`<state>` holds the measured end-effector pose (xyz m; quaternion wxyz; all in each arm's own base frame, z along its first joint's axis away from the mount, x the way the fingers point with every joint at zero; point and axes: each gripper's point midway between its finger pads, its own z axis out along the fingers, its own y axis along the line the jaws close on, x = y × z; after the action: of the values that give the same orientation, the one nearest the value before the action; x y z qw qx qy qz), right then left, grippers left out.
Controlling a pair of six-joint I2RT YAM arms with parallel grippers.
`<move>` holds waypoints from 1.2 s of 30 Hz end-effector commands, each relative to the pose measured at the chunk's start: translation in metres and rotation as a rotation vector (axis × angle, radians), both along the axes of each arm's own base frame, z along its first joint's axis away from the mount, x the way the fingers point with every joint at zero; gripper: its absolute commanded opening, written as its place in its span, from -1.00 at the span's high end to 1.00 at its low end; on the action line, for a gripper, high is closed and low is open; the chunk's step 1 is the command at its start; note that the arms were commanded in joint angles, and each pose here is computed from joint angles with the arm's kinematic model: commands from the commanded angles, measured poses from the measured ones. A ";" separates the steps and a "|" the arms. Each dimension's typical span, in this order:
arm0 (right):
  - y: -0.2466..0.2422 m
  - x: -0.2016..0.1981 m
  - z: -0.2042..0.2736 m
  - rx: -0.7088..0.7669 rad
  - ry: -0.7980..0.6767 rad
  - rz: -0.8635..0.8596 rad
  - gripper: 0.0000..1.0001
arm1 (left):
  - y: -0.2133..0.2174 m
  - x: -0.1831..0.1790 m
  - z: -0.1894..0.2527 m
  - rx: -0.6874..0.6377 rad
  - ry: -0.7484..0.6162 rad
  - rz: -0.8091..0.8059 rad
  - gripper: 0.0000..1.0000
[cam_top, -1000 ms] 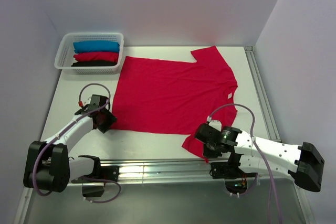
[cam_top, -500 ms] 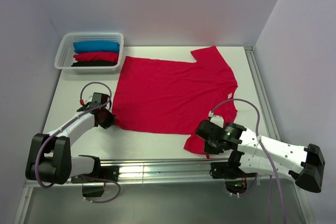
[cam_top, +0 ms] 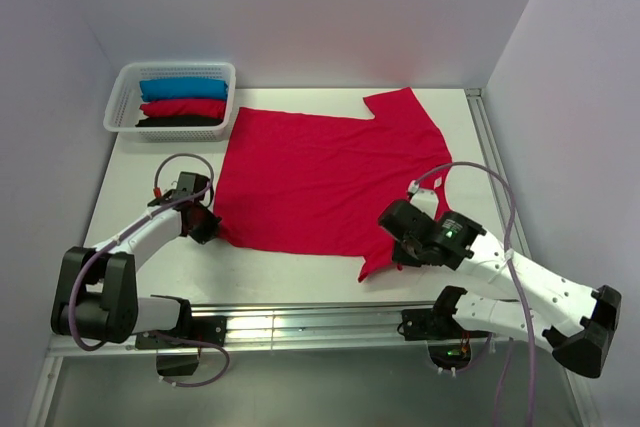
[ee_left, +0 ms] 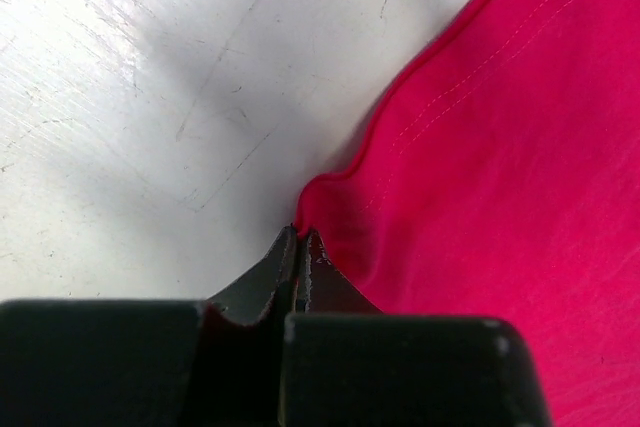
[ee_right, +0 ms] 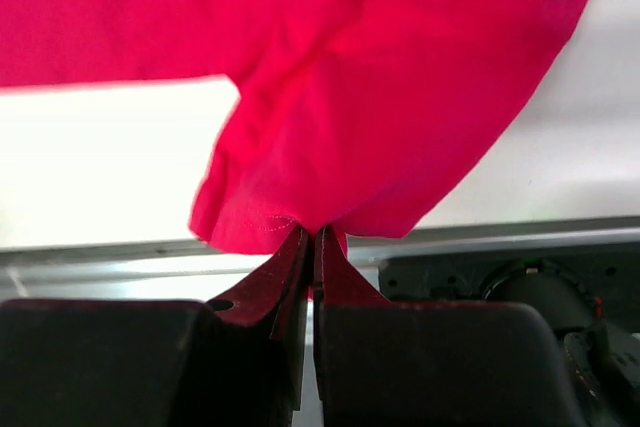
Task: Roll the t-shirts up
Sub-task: Fold the tshirt
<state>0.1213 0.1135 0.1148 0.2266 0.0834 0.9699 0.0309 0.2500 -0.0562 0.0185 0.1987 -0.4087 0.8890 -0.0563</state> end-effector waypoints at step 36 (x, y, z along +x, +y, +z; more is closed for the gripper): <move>-0.072 0.102 0.095 -0.086 -0.309 -0.203 1.00 | -0.006 0.022 0.037 -0.052 -0.004 0.021 0.99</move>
<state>0.2082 0.0456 0.1928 0.3496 0.1674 0.9216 -0.0187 0.2635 -0.0604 0.0448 0.1893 -0.4152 0.8875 -0.0641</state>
